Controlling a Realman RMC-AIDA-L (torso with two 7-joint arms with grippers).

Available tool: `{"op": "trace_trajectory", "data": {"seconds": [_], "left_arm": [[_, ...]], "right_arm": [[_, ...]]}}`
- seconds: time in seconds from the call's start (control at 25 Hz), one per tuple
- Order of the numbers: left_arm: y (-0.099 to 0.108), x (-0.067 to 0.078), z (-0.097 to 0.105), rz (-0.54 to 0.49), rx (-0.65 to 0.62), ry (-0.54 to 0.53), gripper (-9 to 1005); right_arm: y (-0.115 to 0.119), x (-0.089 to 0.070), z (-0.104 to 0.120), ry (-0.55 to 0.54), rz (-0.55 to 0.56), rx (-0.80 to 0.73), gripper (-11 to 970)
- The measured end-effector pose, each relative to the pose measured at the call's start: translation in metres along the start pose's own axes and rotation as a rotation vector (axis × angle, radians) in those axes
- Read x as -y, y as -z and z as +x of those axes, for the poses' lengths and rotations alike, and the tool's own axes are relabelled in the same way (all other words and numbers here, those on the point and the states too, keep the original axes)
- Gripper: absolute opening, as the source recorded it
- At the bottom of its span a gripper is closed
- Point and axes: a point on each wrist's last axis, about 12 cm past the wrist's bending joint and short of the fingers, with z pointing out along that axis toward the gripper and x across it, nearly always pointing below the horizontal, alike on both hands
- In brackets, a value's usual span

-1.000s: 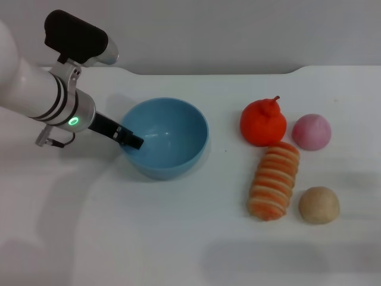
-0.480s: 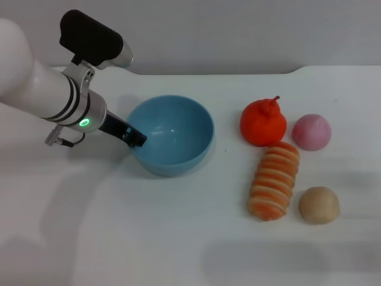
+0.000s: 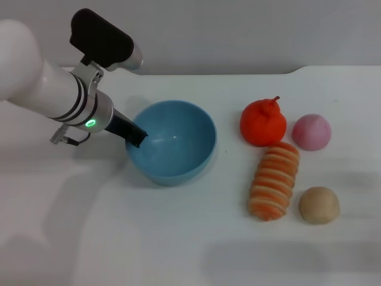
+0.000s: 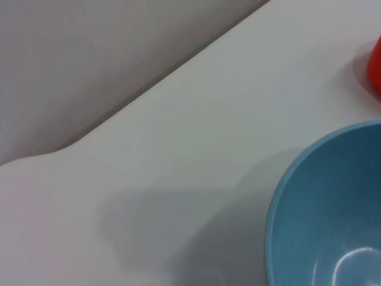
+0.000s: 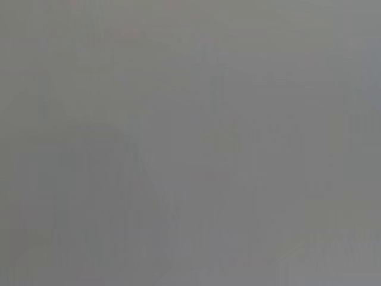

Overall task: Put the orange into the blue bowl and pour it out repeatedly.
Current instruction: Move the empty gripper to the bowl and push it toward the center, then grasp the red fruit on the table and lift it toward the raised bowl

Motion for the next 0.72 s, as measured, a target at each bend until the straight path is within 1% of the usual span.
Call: {"op": "trace_trajectory", "data": {"seconds": [0.16, 0.24, 0.32, 0.4, 0.48, 0.56, 0.64, 0.72], "left_arm": [[0.002, 0.002, -0.003, 0.003, 0.001, -0.015, 51], [0.011, 0.002, -0.007, 0.008, -0.018, -0.04, 41], [0.02, 0.001, -0.01, 0.008, -0.04, -0.053, 33], [0.032, -0.004, -0.012, -0.013, -0.051, -0.057, 24], [0.039, -0.008, -0.011, -0.032, -0.053, -0.051, 16], [0.042, -0.009, -0.01, -0.041, -0.045, -0.038, 9], [0.045, -0.01, -0.008, -0.047, -0.035, -0.026, 1], [0.047, -0.01, -0.007, -0.046, -0.034, -0.022, -2]], "right_arm": [[0.0, 0.0, 0.0, -0.02, -0.004, -0.001, 767], [-0.004, 0.0, -0.002, -0.084, -0.033, -0.004, 767], [-0.01, 0.004, -0.007, -0.162, -0.106, -0.013, 767], [-0.022, 0.008, -0.016, -0.261, -0.225, -0.047, 767], [-0.035, 0.01, -0.024, -0.319, -0.316, -0.092, 767], [-0.052, 0.013, -0.033, -0.345, -0.382, -0.161, 767], [-0.064, 0.016, -0.039, -0.36, -0.415, -0.235, 767], [-0.081, 0.018, -0.049, -0.37, -0.457, -0.341, 767]]}}
